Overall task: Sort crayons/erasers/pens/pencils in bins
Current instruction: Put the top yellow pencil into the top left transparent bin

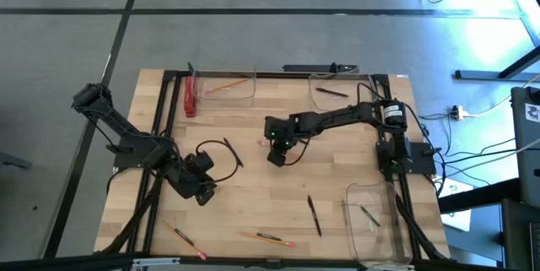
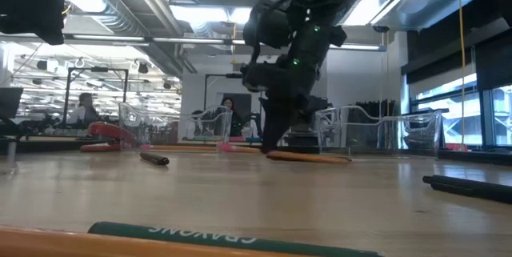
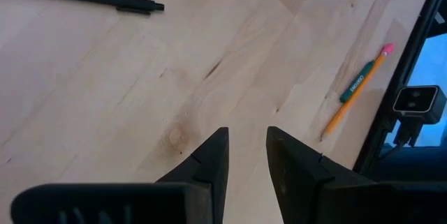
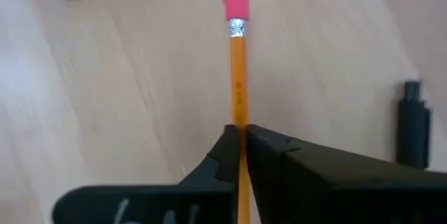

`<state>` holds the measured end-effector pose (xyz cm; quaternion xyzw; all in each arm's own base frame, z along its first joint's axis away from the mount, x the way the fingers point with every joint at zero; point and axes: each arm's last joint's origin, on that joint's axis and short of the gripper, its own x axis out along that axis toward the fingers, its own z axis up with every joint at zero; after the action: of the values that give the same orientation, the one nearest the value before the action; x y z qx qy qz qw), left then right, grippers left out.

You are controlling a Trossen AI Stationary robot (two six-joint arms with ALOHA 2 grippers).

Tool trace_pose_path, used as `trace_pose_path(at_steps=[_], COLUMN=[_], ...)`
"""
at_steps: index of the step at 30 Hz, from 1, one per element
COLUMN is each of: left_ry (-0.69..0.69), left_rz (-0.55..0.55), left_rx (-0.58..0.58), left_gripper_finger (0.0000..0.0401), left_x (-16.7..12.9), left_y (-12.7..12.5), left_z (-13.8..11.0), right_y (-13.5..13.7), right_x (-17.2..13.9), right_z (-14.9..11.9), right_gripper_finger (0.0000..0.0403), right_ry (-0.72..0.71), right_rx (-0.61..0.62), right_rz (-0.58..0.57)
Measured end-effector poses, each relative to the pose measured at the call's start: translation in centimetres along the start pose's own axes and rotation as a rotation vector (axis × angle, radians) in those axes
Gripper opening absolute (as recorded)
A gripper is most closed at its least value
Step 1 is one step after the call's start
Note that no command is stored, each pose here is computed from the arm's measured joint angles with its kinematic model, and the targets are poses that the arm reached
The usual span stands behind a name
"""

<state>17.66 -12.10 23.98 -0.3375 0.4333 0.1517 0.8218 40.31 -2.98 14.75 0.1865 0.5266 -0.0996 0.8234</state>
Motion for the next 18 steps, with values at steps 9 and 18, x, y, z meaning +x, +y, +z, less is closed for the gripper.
trace_pose_path(at_steps=[9, 18], left_ry=[0.000, -0.025], left_rz=[0.000, 0.008], left_rx=[0.002, 0.002], left_gripper_finger=[0.0090, 0.0090], left_x=[0.0, 0.0], left_y=[0.0, 0.0], left_z=[0.0, 0.1], right_y=[0.6, 0.0], right_x=[-1.1, -1.6], right_z=[1.6, 1.6], right_gripper_finger=[0.0002, 0.0009], right_ry=[-0.059, -0.013], right_rx=[-0.013, -0.007], right_rz=[0.012, -0.012])
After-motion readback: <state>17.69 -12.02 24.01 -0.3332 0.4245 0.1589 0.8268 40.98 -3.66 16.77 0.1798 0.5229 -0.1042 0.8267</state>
